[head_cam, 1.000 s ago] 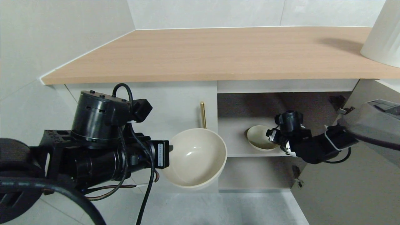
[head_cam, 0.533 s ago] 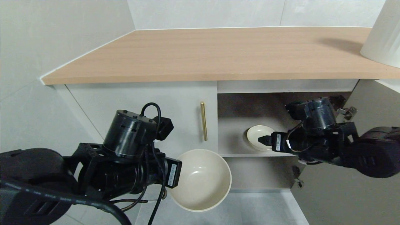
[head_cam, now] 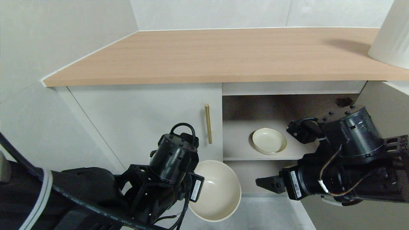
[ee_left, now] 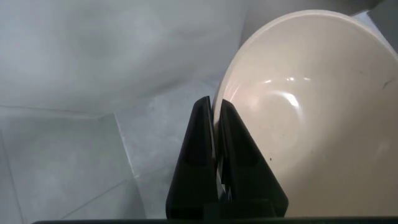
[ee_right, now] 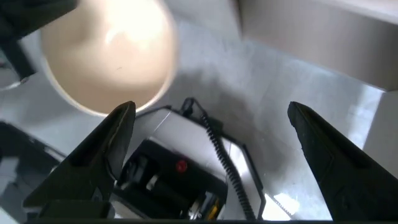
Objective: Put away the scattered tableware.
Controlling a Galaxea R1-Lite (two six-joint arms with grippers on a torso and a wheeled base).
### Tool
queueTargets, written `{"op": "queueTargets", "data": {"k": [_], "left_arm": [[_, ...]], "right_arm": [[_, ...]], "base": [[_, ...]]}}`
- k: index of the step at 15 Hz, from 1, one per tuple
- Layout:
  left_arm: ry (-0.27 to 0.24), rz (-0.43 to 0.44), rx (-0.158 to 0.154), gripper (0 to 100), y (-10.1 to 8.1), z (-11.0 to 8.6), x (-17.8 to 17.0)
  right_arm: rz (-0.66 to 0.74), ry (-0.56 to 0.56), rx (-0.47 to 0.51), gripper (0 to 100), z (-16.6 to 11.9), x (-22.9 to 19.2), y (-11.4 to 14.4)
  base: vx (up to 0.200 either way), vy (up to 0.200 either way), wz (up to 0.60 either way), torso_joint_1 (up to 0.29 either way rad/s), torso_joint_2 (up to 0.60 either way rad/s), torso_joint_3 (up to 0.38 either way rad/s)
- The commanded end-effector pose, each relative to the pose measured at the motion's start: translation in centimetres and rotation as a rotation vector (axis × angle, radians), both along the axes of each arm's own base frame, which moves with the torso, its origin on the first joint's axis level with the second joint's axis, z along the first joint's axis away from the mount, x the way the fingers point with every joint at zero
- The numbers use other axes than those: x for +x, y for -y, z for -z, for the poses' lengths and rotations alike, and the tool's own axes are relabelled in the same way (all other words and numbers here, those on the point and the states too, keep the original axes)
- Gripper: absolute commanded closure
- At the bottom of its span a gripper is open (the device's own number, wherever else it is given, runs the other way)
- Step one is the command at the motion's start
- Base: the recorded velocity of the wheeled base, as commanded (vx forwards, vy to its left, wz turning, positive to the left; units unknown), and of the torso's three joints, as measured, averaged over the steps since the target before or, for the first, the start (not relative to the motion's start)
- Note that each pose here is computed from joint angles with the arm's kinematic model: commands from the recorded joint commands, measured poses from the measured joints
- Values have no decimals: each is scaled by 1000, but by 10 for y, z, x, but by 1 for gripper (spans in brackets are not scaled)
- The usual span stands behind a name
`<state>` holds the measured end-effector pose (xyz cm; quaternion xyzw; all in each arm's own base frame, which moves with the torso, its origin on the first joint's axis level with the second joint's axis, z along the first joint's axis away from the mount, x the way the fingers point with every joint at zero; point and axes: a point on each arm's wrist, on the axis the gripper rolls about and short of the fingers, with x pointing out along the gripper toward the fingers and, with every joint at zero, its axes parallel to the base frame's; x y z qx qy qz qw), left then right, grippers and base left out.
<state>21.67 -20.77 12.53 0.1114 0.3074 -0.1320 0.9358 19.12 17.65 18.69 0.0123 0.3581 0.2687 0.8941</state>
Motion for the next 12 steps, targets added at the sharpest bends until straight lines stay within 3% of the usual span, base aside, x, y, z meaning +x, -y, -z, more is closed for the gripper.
{"op": "queueTargets", "data": {"k": [1,8,12], "left_arm": [[2,19,-1,100,5,0,-4],[51,59,-42,100,10,-18,-22],[49,68,-44,100,10,-18,-25]], "right_arm": [[-32,-37,-39,0,15,0,-13],[-32,-87,-88,0,40,12,-31],[-4,-82,-78,0,45,17,-35]], "base": [[0,0,0,0,0,0],[0,0,0,0,0,0],[0,0,0,0,0,0]]}}
